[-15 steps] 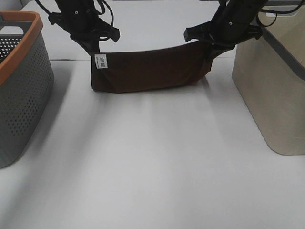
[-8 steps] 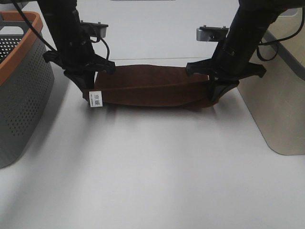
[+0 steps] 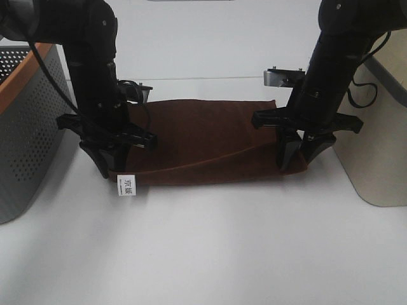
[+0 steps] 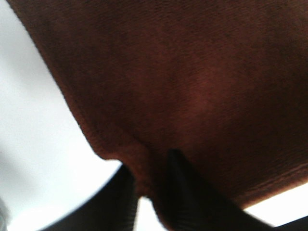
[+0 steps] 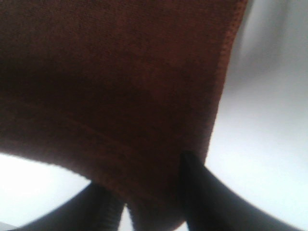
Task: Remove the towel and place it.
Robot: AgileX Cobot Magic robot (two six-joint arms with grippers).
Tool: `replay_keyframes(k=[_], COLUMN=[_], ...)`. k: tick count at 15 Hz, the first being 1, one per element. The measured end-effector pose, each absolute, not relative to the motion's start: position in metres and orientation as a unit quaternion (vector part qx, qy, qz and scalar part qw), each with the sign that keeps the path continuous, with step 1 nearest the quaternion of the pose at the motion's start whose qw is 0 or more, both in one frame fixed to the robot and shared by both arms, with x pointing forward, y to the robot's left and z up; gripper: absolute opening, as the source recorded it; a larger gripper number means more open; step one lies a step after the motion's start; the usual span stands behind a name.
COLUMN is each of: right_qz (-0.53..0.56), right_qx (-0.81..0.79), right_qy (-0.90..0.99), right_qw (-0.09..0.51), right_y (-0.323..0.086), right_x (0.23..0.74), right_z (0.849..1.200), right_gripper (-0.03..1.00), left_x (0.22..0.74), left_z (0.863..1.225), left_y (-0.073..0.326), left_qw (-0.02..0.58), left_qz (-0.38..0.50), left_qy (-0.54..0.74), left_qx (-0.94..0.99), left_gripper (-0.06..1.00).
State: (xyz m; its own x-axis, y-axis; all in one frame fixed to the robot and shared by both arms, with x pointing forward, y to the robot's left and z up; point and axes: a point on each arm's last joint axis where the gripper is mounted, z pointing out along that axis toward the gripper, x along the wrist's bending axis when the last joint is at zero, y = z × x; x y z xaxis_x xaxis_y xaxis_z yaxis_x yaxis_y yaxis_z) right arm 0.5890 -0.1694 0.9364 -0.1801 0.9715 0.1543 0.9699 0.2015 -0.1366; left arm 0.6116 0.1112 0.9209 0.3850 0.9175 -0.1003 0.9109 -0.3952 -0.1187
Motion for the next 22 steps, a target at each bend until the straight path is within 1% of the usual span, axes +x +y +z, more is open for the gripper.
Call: replay_keyframes(k=[1, 2, 3, 4, 6, 9, 10, 12, 13, 14, 15, 16, 17, 18, 19, 20, 22], right_qz=[0.011, 0.017, 0.022, 0.025, 0.007, -0.068, -0.091, -0.139, -0.17, -0.179, -0.201, -0.212, -0.221, -0.221, -0.218, -0.218, -0.199], right_qx=[-0.632, -0.629, -0.626, -0.623, -0.625, -0.618, -0.612, -0.598, -0.587, -0.582, -0.57, -0.565, -0.56, -0.552, -0.545, -0.545, -0.535], right_qy=[-0.766, -0.767, -0.767, -0.766, -0.765, -0.768, -0.771, -0.779, -0.785, -0.788, -0.793, -0.795, -0.797, -0.802, -0.808, -0.808, -0.82], right_qw=[0.116, 0.128, 0.142, 0.154, 0.157, 0.154, 0.153, 0.128, 0.102, 0.092, 0.071, 0.06, 0.052, 0.05, 0.046, 0.046, 0.038], right_y=[-0.169, -0.169, -0.168, -0.167, -0.166, -0.163, -0.163, -0.167, -0.172, -0.174, -0.181, -0.186, -0.192, -0.197, -0.203, -0.203, -0.218], right_x=[0.586, 0.584, 0.582, 0.579, 0.575, 0.562, 0.555, 0.539, 0.525, 0.52, 0.5, 0.486, 0.468, 0.452, 0.435, 0.435, 0.399], right_z=[0.937, 0.938, 0.938, 0.94, 0.956, 1.007, 1.025, 1.062, 1.088, 1.097, 1.115, 1.123, 1.129, 1.126, 1.122, 1.122, 1.105], right_gripper=[0.57, 0.65, 0.7, 0.72, 0.73, 0.74, 0.74, 0.74, 0.74, 0.74, 0.74, 0.74, 0.74, 0.74, 0.74, 0.74, 0.74], left_x=[0.611, 0.611, 0.611, 0.611, 0.609, 0.6, 0.593, 0.573, 0.552, 0.535, 0.517, 0.496, 0.474, 0.454, 0.435, 0.435, 0.392], left_z=[0.921, 0.922, 0.924, 0.929, 0.95, 1.003, 1.028, 1.082, 1.124, 1.148, 1.167, 1.182, 1.189, 1.188, 1.178, 1.178, 1.156], left_y=[0.111, 0.111, 0.111, 0.111, 0.112, 0.117, 0.12, 0.129, 0.14, 0.148, 0.157, 0.168, 0.179, 0.19, 0.2, 0.2, 0.224], left_qw=[0.024, 0.024, 0.022, 0.017, -0.005, -0.06, -0.087, -0.147, -0.196, -0.224, -0.247, -0.268, -0.277, -0.277, -0.267, -0.267, -0.252], left_qz=[0.073, 0.071, 0.07, 0.067, 0.053, 0.02, 0.005, -0.029, -0.057, -0.074, -0.089, -0.102, -0.111, -0.118, -0.117, -0.117, -0.128], left_qy=[-0.551, -0.555, -0.559, -0.56, -0.56, -0.557, -0.555, -0.554, -0.55, -0.544, -0.539, -0.534, -0.532, -0.531, -0.532, -0.532, -0.533], left_qx=[-0.831, -0.828, -0.826, -0.826, -0.827, -0.828, -0.827, -0.819, -0.81, -0.805, -0.8, -0.795, -0.792, -0.792, -0.795, -0.795, -0.798], left_gripper=[0.46, 0.65, 0.79, 0.83, 0.85, 0.85, 0.85, 0.85, 0.85, 0.85, 0.85, 0.85, 0.85, 0.85, 0.85, 0.85, 0.85])
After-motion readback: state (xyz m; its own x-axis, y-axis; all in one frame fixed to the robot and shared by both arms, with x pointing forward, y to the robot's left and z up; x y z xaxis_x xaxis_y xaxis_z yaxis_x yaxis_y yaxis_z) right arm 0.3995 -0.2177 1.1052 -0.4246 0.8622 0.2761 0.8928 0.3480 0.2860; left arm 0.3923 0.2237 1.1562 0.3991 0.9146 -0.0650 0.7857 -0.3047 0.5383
